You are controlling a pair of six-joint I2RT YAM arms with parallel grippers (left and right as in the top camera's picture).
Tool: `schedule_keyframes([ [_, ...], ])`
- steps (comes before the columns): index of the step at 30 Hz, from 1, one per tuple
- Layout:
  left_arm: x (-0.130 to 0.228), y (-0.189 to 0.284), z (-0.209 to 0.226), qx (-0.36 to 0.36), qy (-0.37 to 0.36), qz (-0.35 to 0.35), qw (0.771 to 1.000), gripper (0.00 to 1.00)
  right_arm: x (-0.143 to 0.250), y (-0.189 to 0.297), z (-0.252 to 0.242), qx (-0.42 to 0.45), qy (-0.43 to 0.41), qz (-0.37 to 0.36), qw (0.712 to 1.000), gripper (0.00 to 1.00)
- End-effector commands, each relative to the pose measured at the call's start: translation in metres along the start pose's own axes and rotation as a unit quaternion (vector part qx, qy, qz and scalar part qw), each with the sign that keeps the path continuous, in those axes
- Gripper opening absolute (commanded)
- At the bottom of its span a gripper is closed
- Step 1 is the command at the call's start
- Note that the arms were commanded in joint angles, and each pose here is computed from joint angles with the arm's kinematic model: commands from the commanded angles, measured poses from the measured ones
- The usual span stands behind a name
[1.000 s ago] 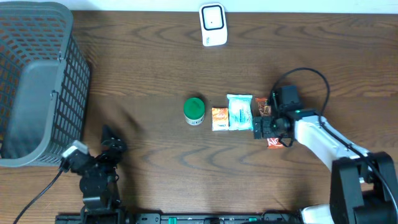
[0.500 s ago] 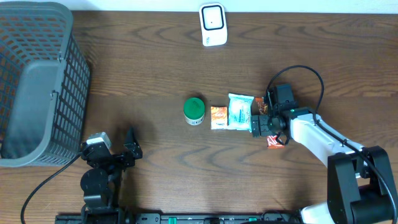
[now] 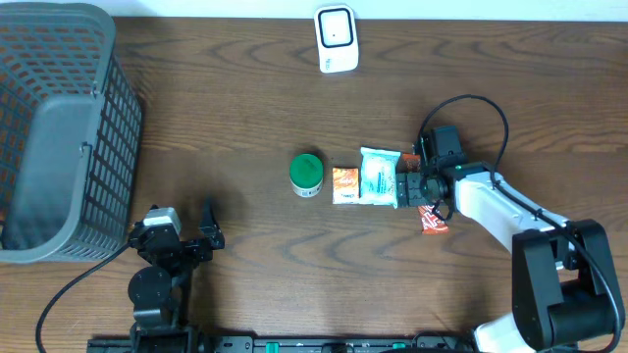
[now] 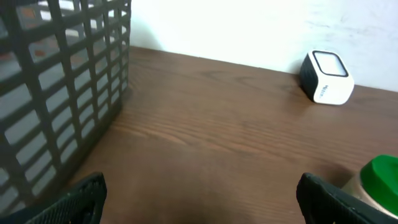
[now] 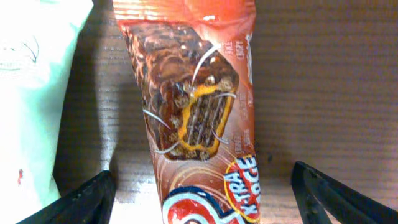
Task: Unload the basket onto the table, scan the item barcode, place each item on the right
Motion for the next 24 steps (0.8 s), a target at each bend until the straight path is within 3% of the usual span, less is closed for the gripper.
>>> schedule_keyframes([
  [1,0.012,-0.003,0.002,-0.003,-0.024,0.015,1.000,0.98,0.036,-0.029,-0.011,0.040,0.007,0.077,0.996,0.83],
  [4,0.008,-0.003,0.001,-0.003,-0.024,0.005,1.000,0.98,0.041,-0.030,-0.012,0.043,0.008,0.090,0.995,0.72],
  [8,0.014,-0.002,0.002,-0.004,-0.024,0.020,0.999,0.98,0.047,-0.029,-0.014,0.047,0.010,0.109,0.993,0.36],
  [15,0.015,-0.002,0.002,-0.006,-0.024,0.024,0.999,0.98,0.058,-0.026,-0.017,0.059,0.013,0.140,0.988,0.33],
  [20,0.015,-0.002,0.002,-0.005,-0.024,0.025,0.999,0.98,0.064,-0.024,-0.017,0.057,0.013,0.157,0.986,0.18],
  [24,0.015,-0.002,0.002,-0.006,-0.024,0.024,0.999,0.98,0.065,-0.024,-0.012,0.032,0.009,0.165,0.986,0.13],
])
Point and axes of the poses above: each gripper's point midway between its finger pads, its own y axis back along the fingers, its own z axis along the line the jaws close on, x = y × z, the point moved 7 cm from there along y, back along the fingers, and after that the axes turned 3 degrees about -y, right-handed, at the moved point
